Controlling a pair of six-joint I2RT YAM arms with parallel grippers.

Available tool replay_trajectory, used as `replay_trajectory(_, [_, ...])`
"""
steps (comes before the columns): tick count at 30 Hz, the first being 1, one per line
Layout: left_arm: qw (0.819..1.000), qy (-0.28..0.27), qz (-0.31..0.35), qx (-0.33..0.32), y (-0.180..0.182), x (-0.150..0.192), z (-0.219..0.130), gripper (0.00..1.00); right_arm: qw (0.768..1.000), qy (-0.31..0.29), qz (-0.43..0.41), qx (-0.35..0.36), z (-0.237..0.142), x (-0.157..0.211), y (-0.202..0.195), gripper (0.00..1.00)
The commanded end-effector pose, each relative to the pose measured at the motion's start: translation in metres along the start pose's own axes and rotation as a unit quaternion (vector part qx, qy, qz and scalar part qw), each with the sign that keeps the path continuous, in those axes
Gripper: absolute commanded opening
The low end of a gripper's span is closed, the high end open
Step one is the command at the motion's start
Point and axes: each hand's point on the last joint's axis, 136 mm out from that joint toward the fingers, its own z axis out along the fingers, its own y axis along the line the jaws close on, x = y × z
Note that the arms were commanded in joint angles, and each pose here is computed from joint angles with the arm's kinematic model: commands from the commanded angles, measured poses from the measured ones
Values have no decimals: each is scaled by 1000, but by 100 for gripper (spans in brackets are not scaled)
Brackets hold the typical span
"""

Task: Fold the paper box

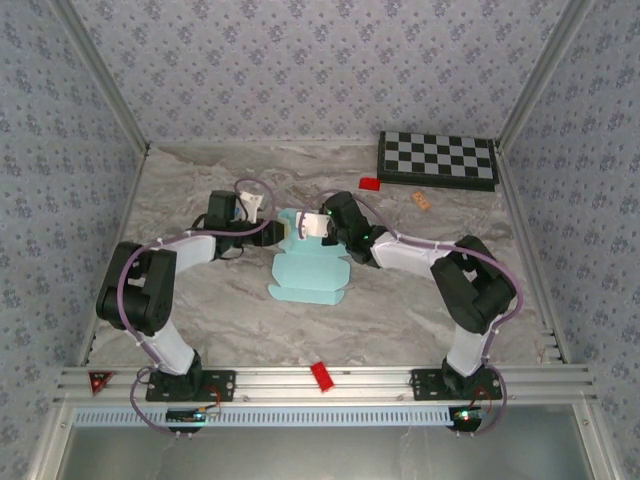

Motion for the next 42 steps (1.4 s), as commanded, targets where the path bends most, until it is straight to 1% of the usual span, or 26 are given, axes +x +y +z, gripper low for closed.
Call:
replay_trajectory(1, [999, -38, 8, 29, -11, -17, -10, 49, 1000, -6, -8, 4, -8, -6, -1, 0])
replay_trajectory(4, [998, -49, 9, 41, -13, -17, -12, 51, 1000, -4, -8, 7, -8, -6, -1, 0])
replay_trajectory(15, [994, -32, 23, 97, -25, -9, -7, 51, 1000, 3, -11, 17, -7, -7, 0, 0])
replay_trajectory(17, [995, -31, 23, 93, -23, -9, -6, 52, 1000, 5, -11, 22, -8, -7, -1, 0])
replay_trajectory(27, [999, -27, 20, 27, 1, -2, -5, 52, 999, -5, -23, 24, -11, -11, 8, 0])
replay_trajectory(30, [999, -22, 20, 24, 3, 1, -4, 52, 999, -5, -27, 24, -11, -11, 10, 0])
replay_trajectory(36, [999, -12, 15, 44, -1, 5, -1, 47, 999, -5, -30, 27, -12, -13, 12, 0])
replay_trajectory(42, [999, -15, 8, 33, 3, 4, -1, 48, 999, -6, -31, 33, -14, -16, 14, 0])
